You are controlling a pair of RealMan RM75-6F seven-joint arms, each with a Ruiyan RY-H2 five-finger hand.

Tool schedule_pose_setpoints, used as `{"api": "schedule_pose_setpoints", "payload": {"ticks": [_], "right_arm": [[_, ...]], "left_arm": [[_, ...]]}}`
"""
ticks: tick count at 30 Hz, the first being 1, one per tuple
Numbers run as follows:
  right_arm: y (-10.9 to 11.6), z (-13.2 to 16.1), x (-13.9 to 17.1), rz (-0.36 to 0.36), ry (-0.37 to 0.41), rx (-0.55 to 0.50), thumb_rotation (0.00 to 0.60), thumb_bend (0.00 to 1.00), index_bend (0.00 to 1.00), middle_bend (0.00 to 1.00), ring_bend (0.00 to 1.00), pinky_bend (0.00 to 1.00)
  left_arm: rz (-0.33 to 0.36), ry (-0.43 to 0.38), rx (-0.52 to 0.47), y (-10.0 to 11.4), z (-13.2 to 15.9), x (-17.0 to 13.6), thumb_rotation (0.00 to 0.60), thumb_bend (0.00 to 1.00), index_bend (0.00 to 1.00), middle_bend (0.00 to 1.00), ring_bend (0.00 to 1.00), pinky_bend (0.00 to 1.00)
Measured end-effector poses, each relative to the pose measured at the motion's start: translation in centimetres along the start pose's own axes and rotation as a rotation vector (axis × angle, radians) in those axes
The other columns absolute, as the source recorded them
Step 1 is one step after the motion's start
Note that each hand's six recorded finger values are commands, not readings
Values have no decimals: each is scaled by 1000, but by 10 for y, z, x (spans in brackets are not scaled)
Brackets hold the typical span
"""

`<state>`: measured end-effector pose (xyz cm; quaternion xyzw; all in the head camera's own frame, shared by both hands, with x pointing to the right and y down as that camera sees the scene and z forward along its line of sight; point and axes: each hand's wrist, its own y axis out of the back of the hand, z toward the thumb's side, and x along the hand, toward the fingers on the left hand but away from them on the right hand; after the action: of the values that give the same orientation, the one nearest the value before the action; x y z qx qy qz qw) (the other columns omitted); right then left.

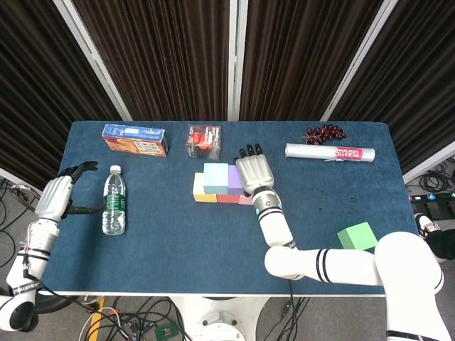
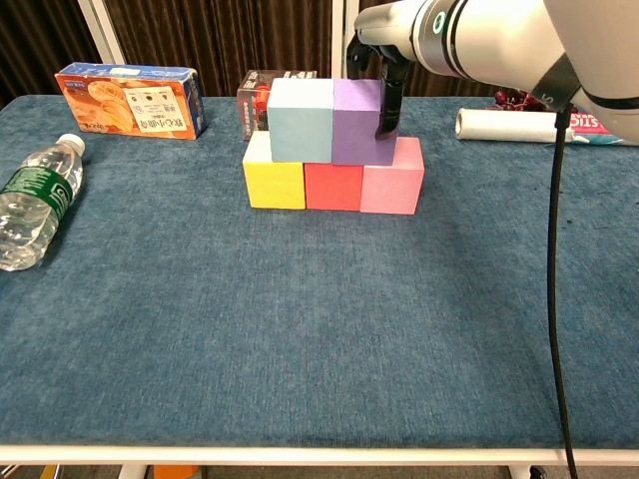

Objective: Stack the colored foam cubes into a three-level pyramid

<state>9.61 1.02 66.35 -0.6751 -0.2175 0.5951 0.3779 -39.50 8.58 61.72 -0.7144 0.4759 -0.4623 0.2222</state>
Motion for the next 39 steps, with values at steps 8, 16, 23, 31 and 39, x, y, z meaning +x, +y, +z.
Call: {"api": "schedule_pose_setpoints", "payload": {"ticks": [8, 16, 23, 31, 39], "right_arm": [[0, -2, 0, -3, -5, -10, 600, 95, 384, 133, 0, 0], [0, -1, -1, -1, -7, -11, 600, 93, 334, 127, 0, 0], [-3, 0, -1, 7, -5, -13, 600, 91, 230, 118, 0, 0], [-3, 0, 0, 11, -3, -12, 600, 90, 122, 109, 0, 0], [-1, 0, 5, 14, 9, -33, 600, 91, 83, 101, 0, 0]], "left_arm": [[-2, -2, 0, -1, 0, 0, 600, 53, 174, 216, 185, 160], [-1, 0, 0, 0, 0, 0, 600, 54, 174, 216, 185, 159], [-1, 1, 0, 0, -1, -1, 600, 54, 174, 216, 185, 159], [1, 2, -2, 0, -1, -1, 600, 54, 174, 216, 185, 160], [6, 1, -3, 1, -1, -2, 600, 54, 174, 216, 185, 159]]}}
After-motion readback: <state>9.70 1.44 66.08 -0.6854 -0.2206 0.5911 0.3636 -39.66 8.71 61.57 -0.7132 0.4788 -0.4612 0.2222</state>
